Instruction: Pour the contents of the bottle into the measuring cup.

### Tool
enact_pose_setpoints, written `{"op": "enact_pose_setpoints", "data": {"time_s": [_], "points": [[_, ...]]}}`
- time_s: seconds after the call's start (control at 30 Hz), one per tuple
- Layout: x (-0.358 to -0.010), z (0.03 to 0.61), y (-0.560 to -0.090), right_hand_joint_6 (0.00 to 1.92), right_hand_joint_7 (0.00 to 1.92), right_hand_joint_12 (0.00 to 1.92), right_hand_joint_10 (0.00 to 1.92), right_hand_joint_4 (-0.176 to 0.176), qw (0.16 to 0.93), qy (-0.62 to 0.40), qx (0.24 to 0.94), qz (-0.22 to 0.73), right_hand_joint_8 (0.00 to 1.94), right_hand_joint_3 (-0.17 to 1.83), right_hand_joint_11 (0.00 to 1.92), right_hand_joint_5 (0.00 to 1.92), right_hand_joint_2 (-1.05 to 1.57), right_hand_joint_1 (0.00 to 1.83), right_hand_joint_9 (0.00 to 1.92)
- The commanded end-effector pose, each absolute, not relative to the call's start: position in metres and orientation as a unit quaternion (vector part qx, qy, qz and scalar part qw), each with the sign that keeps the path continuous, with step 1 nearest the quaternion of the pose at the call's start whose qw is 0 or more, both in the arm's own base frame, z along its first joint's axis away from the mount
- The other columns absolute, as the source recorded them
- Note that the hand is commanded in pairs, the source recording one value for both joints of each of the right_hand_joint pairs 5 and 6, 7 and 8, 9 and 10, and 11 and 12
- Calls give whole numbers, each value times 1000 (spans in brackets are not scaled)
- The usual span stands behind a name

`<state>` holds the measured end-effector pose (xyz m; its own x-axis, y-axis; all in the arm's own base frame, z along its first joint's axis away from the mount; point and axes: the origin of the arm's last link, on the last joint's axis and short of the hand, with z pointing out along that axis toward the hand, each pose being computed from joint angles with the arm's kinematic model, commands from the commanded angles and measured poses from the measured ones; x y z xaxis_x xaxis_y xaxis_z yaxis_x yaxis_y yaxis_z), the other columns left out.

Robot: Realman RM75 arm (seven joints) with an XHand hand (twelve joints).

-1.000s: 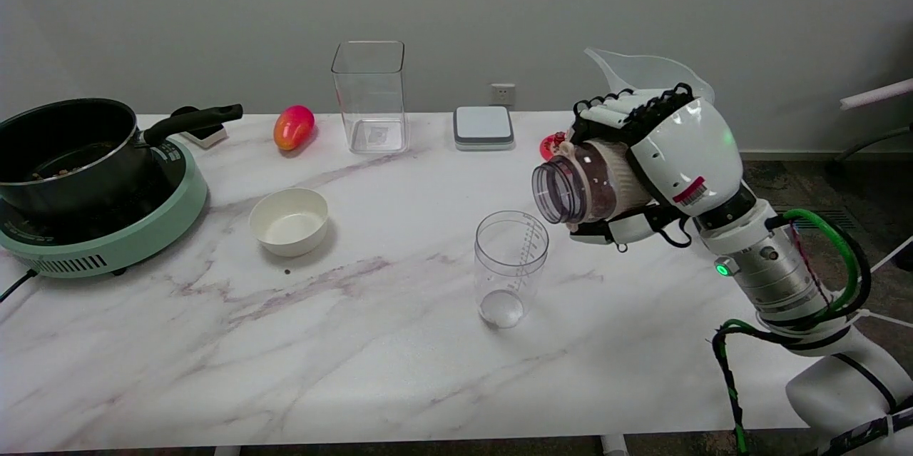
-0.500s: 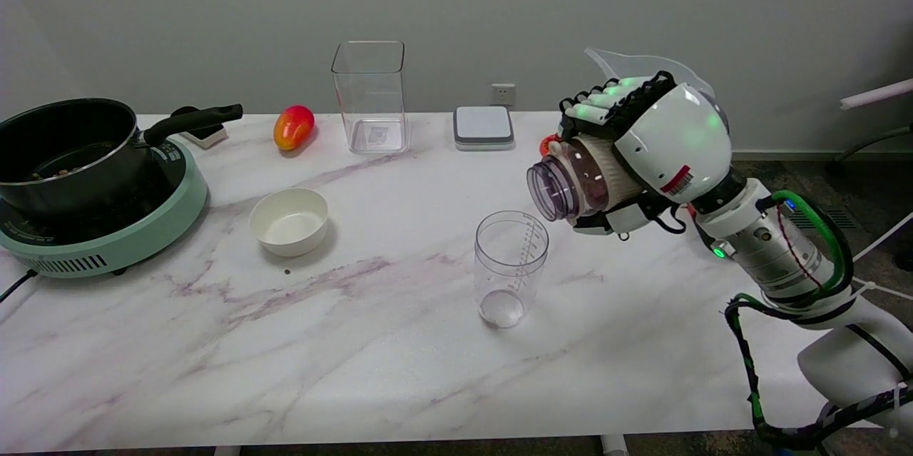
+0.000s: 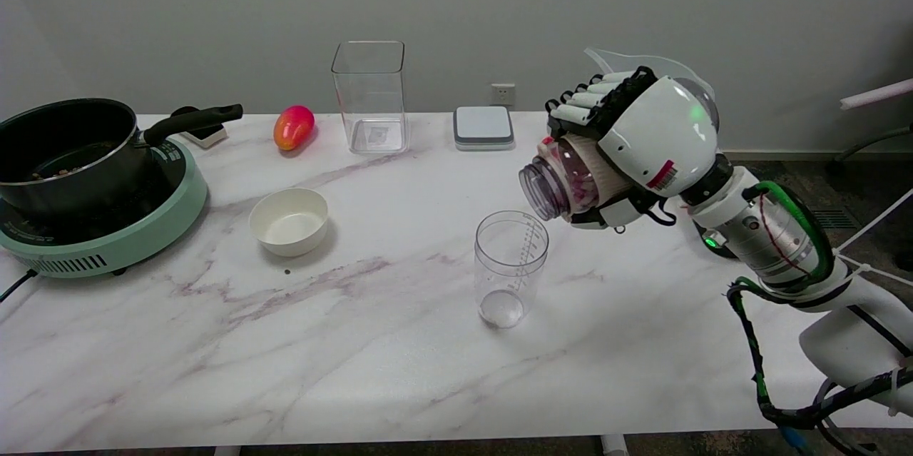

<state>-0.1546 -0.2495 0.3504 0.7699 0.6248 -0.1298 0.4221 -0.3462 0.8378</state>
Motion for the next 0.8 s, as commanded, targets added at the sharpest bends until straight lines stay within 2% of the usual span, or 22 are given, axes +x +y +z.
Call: {"op": "enact_pose_setpoints", "data": {"time_s": [0.03,0.5,0.8], "points": [[-159,340,-254,1890,1809,1359,1552,0,451,340,822,63,1809,251,1359,1890,1497,1247,1552],[-165,337,-255,1918,1825,1367,1564,0,455,342,821,49,1825,246,1367,1918,1542,1223,1564],[-153,338,-260,1920,1826,1366,1566,0,437,383,814,22,1826,246,1366,1920,1542,1224,1566]]}}
